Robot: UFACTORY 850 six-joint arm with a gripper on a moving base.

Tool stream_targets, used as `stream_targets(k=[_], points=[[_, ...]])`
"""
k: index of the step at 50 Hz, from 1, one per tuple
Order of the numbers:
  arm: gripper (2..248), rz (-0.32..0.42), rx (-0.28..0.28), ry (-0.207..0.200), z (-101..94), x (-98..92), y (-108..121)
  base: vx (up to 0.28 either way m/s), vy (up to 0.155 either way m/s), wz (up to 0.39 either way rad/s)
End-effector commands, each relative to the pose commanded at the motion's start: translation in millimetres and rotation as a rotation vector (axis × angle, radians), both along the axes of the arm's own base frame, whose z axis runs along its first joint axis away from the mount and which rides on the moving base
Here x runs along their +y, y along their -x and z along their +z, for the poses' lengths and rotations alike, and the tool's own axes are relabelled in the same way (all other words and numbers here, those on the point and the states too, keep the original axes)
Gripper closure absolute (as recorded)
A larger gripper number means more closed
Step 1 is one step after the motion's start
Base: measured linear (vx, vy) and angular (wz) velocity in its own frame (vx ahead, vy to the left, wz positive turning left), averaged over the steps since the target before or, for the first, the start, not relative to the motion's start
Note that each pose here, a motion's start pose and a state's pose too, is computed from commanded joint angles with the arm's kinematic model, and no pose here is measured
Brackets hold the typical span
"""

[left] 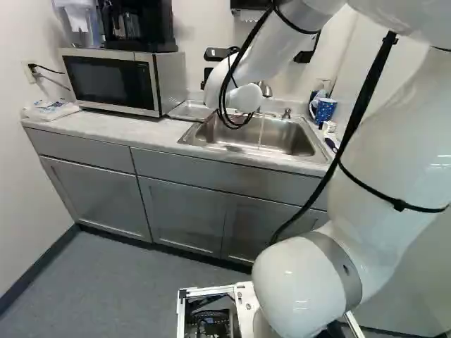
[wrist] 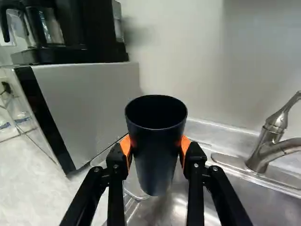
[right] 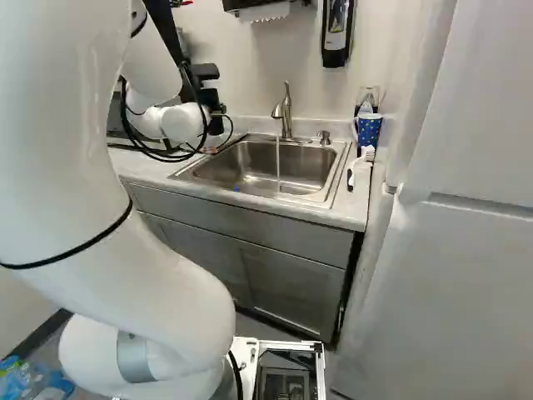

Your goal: Rinse the cup and place it in the tray

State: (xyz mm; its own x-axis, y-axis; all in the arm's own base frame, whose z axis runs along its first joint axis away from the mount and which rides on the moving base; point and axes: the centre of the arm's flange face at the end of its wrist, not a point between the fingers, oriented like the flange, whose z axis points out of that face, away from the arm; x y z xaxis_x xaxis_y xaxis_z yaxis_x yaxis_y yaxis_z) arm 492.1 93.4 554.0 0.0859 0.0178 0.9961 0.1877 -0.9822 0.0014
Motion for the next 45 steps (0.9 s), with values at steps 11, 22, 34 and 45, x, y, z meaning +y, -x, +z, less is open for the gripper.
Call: stream_targets(k=[11, 22, 34, 45], points=[[130, -0.033, 0.018, 0.003, -10.9, -16.1, -5.2, 0.000, 0.000, 0.000], [130, -0.065, 0.027, 0.004, -21.4, -32.4, -4.3, 0.000, 0.000, 0.000], [130, -0.100, 0.040, 0.005, -33.1, -50.3, 2.6, 0.000, 0.000, 0.000], [130, -0.132, 0.052, 0.006, -43.7, -66.5, 11.1, 0.000, 0.000, 0.000]])
